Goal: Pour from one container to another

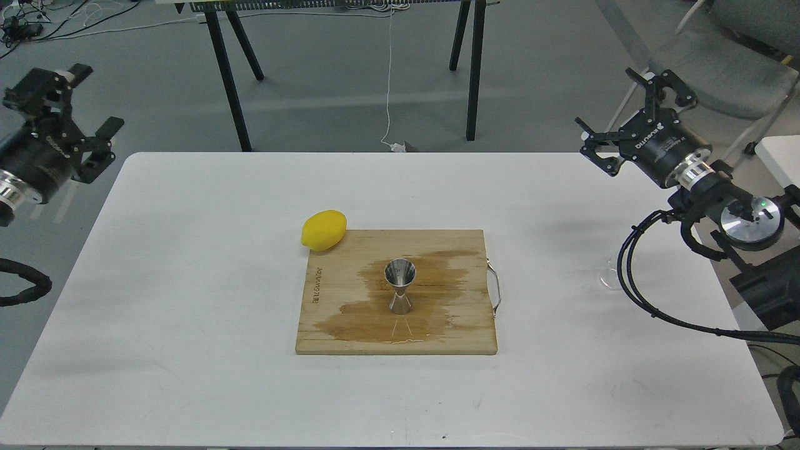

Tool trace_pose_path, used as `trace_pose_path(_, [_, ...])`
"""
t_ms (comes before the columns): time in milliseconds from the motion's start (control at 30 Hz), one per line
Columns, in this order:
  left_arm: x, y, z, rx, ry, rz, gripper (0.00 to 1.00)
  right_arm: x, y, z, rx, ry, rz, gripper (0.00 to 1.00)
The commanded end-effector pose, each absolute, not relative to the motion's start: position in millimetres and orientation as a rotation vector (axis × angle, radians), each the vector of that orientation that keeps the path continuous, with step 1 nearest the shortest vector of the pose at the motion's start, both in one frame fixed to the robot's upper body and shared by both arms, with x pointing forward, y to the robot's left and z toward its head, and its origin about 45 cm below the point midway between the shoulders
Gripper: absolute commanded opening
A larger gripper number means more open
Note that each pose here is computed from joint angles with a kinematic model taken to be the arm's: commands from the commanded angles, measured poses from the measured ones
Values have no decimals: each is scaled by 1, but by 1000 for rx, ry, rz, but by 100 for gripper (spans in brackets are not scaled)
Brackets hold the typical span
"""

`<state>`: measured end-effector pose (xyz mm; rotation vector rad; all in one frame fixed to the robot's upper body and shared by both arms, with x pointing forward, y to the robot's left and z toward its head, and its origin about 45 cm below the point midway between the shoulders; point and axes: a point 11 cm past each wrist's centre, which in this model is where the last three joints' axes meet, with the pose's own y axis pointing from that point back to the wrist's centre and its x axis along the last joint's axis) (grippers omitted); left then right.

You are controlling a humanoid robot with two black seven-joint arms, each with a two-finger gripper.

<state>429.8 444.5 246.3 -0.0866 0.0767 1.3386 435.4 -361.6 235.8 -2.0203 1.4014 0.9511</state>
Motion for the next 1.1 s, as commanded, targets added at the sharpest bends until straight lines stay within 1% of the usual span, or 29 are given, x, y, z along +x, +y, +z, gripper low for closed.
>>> trace_pose_path(0, [433, 436, 238, -129, 114, 1344, 99, 442, -361, 254, -1771, 1392, 1076, 94])
trace_pose_path(134, [430, 433, 230, -120, 131, 1339, 99, 426, -401, 257, -1268, 1506, 1445, 96])
trace_pose_path(200, [430, 432, 228, -119, 133, 1339, 99, 410, -412, 256, -1064, 1542, 1639, 97])
trace_pose_path(300, [429, 432, 227, -114, 137, 1339, 99, 390, -417, 276, -1091, 1493, 1693, 99])
trace_pose_path(367, [429, 428, 224, -116, 142, 1331, 99, 369, -409, 279, -1177, 1490, 1761, 99])
trace_pose_path(434, [431, 421, 221, -120, 152, 1321, 99, 339, -402, 263, -1214, 1527, 1853, 99])
trace_pose_path(601, [426, 413, 207, -114, 182, 1312, 99, 294, -413, 228, -1130, 1621, 1947, 98])
trace_pose_path(768, [421, 410, 195, -108, 208, 1312, 99, 273, -425, 205, -1025, 1659, 1976, 98])
trace_pose_path(1068, [414, 414, 185, -93, 225, 1322, 99, 256, -443, 148, -766, 1663, 1994, 98])
